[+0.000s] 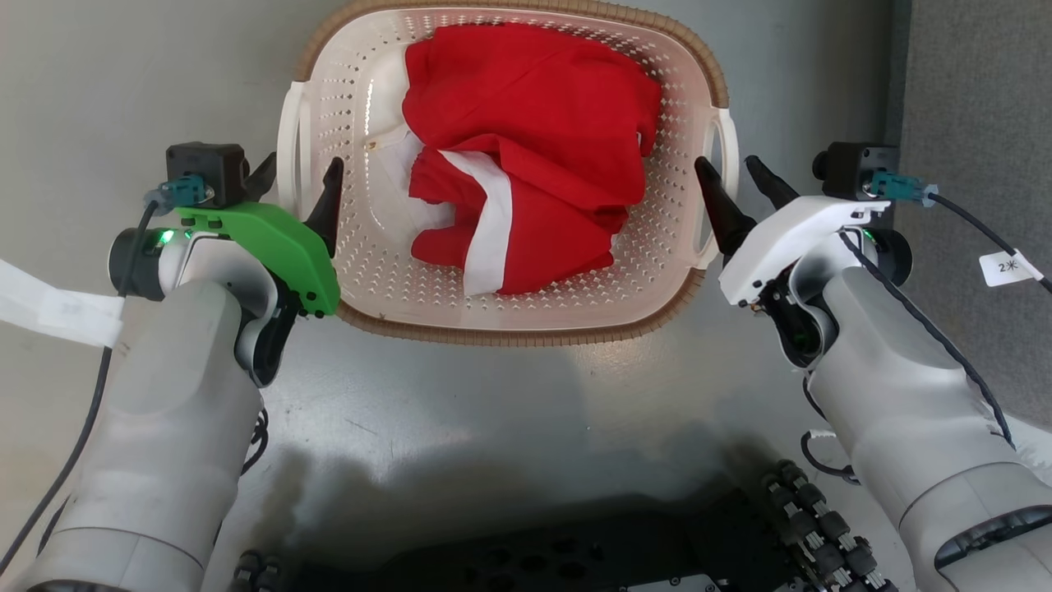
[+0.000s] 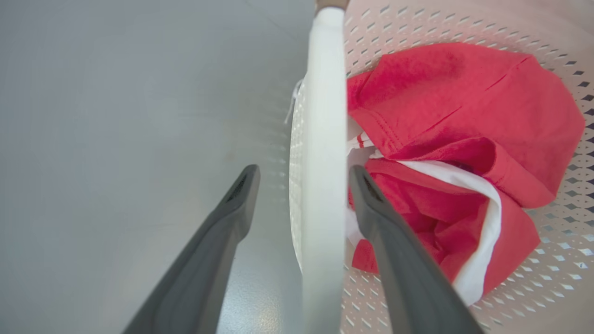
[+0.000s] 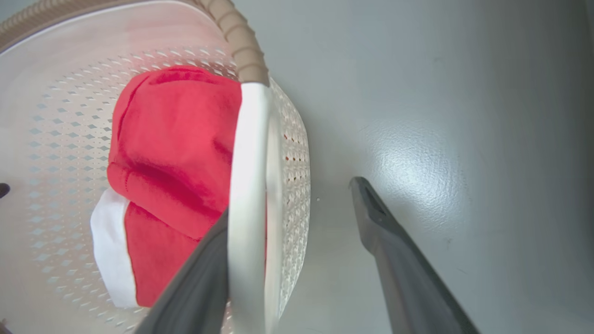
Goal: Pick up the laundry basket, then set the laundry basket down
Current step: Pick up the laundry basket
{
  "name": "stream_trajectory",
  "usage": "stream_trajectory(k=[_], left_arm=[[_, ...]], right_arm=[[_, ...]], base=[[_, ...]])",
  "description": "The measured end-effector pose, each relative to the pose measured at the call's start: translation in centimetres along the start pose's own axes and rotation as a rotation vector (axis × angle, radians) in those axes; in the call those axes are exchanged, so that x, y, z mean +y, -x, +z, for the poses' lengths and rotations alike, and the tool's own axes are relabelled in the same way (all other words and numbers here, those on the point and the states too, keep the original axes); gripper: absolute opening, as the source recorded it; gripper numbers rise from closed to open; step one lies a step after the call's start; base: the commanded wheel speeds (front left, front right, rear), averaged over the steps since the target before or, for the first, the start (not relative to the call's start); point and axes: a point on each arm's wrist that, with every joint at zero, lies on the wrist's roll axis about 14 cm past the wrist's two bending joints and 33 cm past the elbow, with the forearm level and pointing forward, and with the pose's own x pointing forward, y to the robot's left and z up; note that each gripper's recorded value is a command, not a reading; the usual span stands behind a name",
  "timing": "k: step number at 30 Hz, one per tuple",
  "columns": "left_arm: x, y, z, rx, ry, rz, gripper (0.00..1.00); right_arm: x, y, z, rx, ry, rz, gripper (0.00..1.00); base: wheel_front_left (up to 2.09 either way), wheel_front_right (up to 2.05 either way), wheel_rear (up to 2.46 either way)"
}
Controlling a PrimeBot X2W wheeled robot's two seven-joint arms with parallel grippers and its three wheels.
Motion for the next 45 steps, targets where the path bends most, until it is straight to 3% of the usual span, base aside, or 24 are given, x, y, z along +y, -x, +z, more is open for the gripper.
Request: stream_trajectory(k=[4,6,7,8,9,10,11,45], left_arm=[[0.0,-0.2,-0.3,0.014,0.003,-0.001,1.0],[-0.1,-0.3,-0.2,0.014,0.013,-0.003,1.0],[-0.1,-0.3,-0.3,0.015,0.02,-0.003,0.91],[-0.1,-0.3,-0.3,0.018,0.023,-0.005,0.76],[-0.2,-0.3,-0.4,0.02,0.022,-0.007,0.47],[-0.3,-0.3,-0.4,0.022,0.023,-0.01,0.31],[-0.4,-0.3,-0.5,0.025,0.019,-0.014,0.0],[-2.2,2.0,0.7,0.012,0.147,0.007,0.0]], right_arm=[[0.0,-0.1,-0.2,0.009,-0.003,0.001,0.97],[0.2,-0.2,-0.2,0.008,-0.007,0.005,0.78],[0.3,-0.2,-0.1,0.006,-0.01,0.009,0.52],[0.4,-0.3,-0.1,0.005,-0.014,0.012,0.43],[0.6,-0.3,0.0,0.004,-0.018,0.015,0.32],[0.7,-0.4,0.0,0.003,-0.02,0.019,0.27],[0.9,-0.4,0.1,0.001,-0.023,0.027,0.0],[3.6,0.9,3.4,-0.057,0.103,0.095,0.0]], base=[[0.0,0.0,0.0],[0.0,0.0,0.0],[0.0,0.0,0.0],[0.0,0.0,0.0],[0.0,0.0,0.0],[0.0,0.0,0.0],[0.0,0.0,0.0],[0.0,0.0,0.0]])
